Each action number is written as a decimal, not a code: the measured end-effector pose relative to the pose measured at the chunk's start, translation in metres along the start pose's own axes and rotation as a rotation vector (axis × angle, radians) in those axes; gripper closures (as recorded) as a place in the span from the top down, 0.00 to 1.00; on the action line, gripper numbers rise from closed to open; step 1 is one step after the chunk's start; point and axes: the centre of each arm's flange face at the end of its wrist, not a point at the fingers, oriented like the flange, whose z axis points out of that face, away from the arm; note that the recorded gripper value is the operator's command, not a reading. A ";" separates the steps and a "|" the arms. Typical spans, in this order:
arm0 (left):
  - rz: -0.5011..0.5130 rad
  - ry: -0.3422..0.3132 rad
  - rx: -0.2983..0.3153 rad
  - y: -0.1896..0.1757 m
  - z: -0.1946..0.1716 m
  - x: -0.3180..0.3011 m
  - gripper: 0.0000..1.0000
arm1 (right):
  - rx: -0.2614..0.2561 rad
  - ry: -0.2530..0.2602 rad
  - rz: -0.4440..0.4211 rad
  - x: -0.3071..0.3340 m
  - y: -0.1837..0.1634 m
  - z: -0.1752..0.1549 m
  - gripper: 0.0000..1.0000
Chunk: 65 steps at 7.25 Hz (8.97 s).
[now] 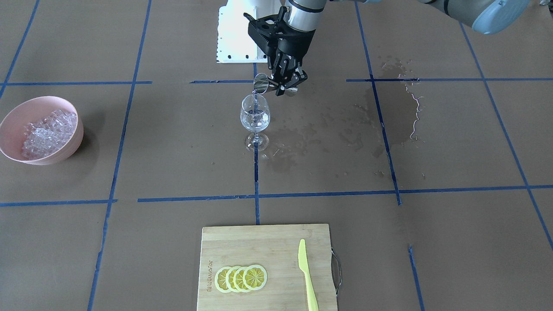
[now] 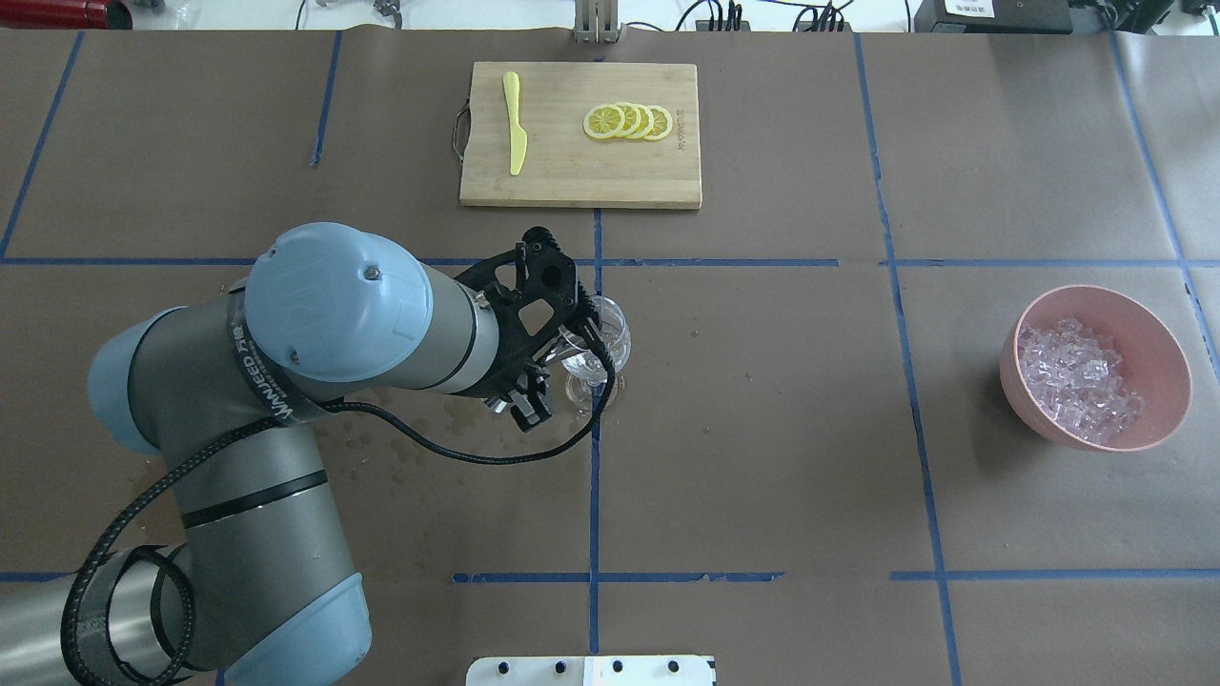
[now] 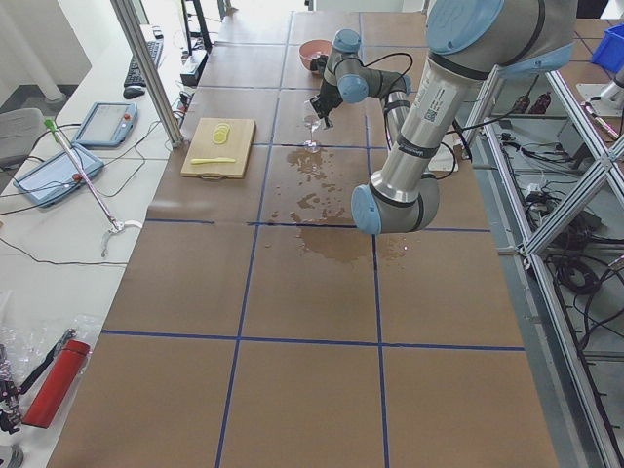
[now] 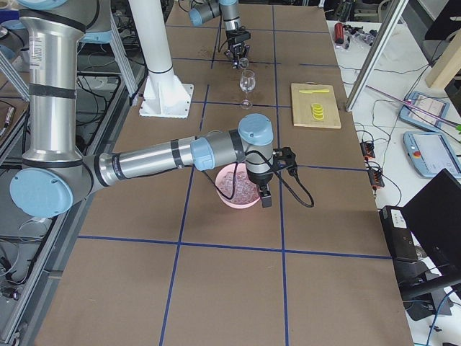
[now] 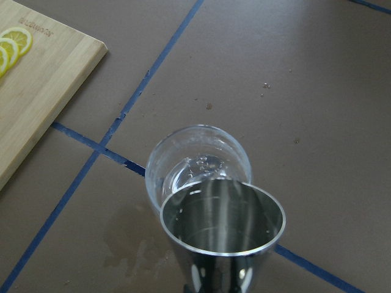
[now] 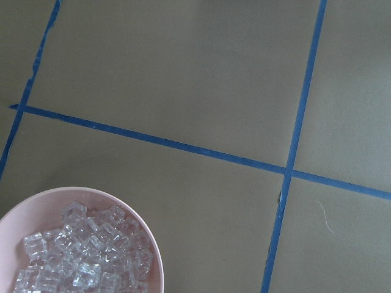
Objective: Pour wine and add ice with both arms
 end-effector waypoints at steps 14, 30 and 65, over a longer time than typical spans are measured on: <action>-0.015 -0.115 -0.266 -0.039 -0.001 0.023 0.00 | -0.001 0.000 0.001 0.000 0.003 0.000 1.00; -0.038 -0.194 -0.506 -0.086 -0.006 0.034 0.00 | -0.006 0.000 0.005 0.002 0.006 0.002 1.00; -0.733 -0.514 0.703 0.390 0.105 -0.099 0.00 | 0.005 -0.002 -0.005 -0.004 0.008 -0.005 1.00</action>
